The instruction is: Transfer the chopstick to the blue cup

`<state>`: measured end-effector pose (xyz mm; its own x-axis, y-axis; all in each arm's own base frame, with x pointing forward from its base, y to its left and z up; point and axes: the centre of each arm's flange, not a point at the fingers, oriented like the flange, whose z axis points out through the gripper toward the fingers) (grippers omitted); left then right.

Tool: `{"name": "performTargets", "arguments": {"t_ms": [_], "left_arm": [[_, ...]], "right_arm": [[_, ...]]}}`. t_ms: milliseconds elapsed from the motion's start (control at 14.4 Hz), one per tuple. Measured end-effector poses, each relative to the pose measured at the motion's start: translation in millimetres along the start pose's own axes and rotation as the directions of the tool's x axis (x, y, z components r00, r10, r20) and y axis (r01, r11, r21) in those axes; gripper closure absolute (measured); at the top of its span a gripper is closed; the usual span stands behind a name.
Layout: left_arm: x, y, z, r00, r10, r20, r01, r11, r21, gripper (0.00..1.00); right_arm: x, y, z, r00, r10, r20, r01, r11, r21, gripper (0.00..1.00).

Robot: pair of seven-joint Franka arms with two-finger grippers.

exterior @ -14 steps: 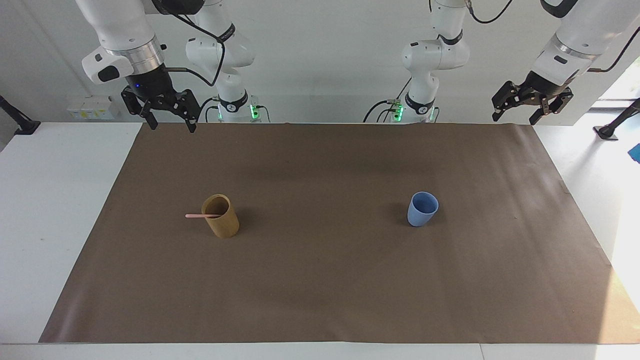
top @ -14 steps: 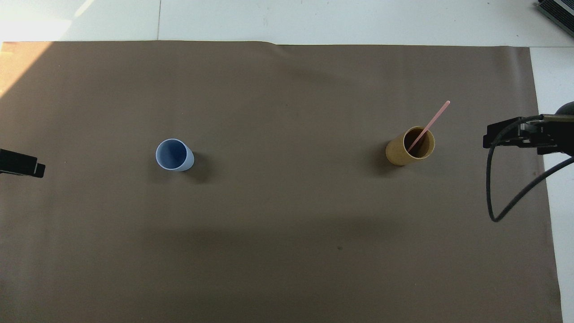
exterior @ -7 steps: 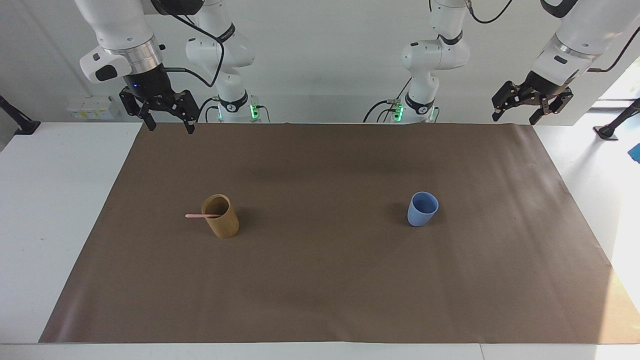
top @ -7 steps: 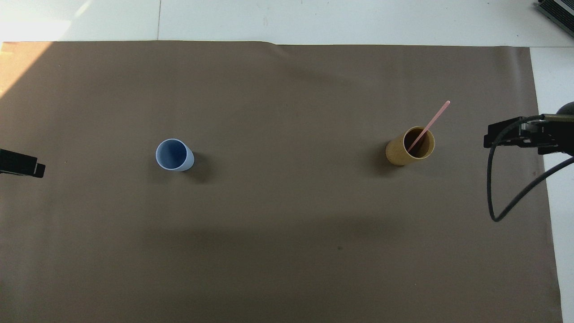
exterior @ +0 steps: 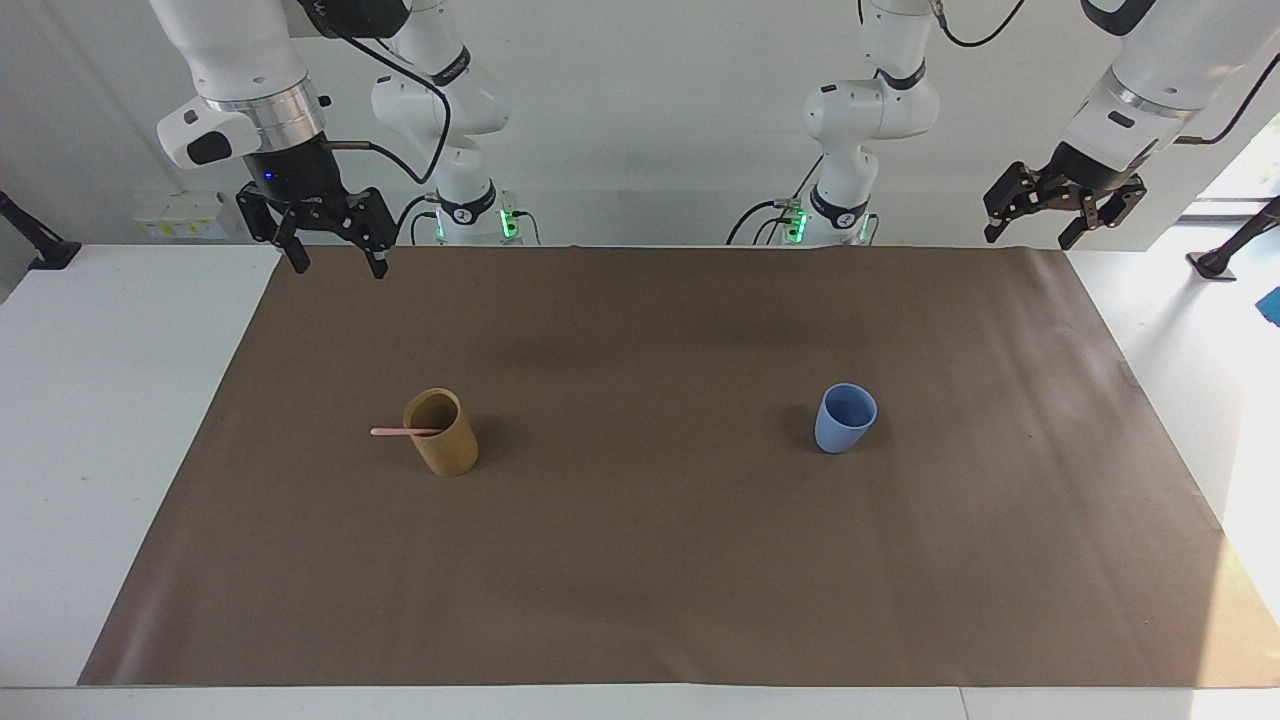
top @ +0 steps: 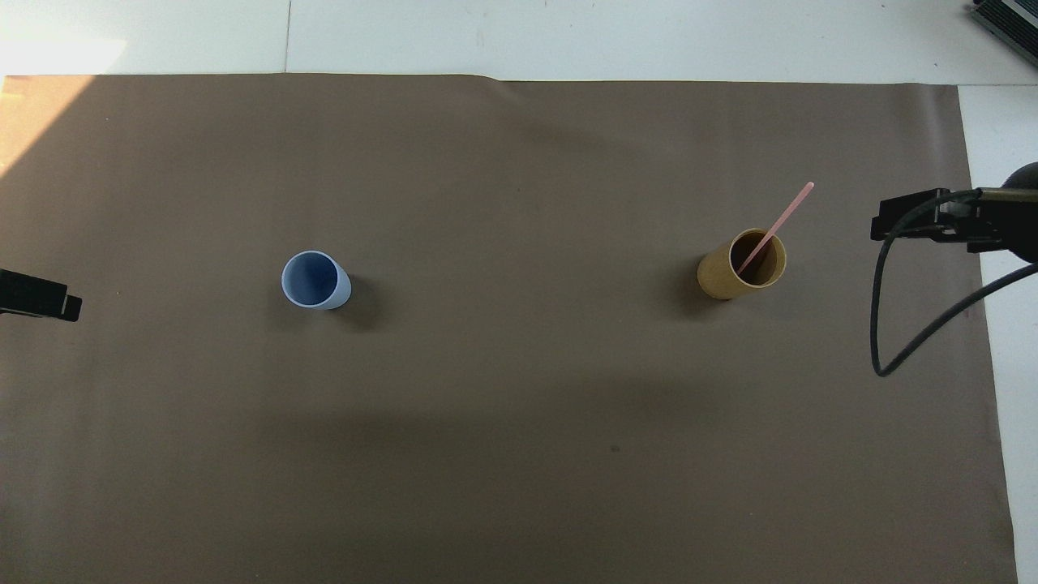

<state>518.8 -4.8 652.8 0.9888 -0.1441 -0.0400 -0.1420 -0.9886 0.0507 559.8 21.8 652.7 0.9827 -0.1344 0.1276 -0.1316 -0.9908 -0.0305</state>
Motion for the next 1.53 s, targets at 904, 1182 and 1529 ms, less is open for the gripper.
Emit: {"name": "performTargets", "arguments": {"t_ms": [904,1182,1529], "left_arm": [[0,0,0,1.000,0.000,0.000,0.000,1.000,0.000,0.00],[0,0,0,1.000,0.000,0.000,0.000,1.000,0.000,0.00],[0,0,0,1.000,0.000,0.000,0.000,1.000,0.000,0.00]], "right_arm": [[14,-3,22,0.997,0.000,-0.072,0.001,1.000,0.013,0.00],[26,-5,60,0.993,0.000,-0.116,0.003,1.000,0.022,0.00],[31,-8,132,0.981,-0.001,-0.196,0.008,0.999,0.038,0.00]]}}
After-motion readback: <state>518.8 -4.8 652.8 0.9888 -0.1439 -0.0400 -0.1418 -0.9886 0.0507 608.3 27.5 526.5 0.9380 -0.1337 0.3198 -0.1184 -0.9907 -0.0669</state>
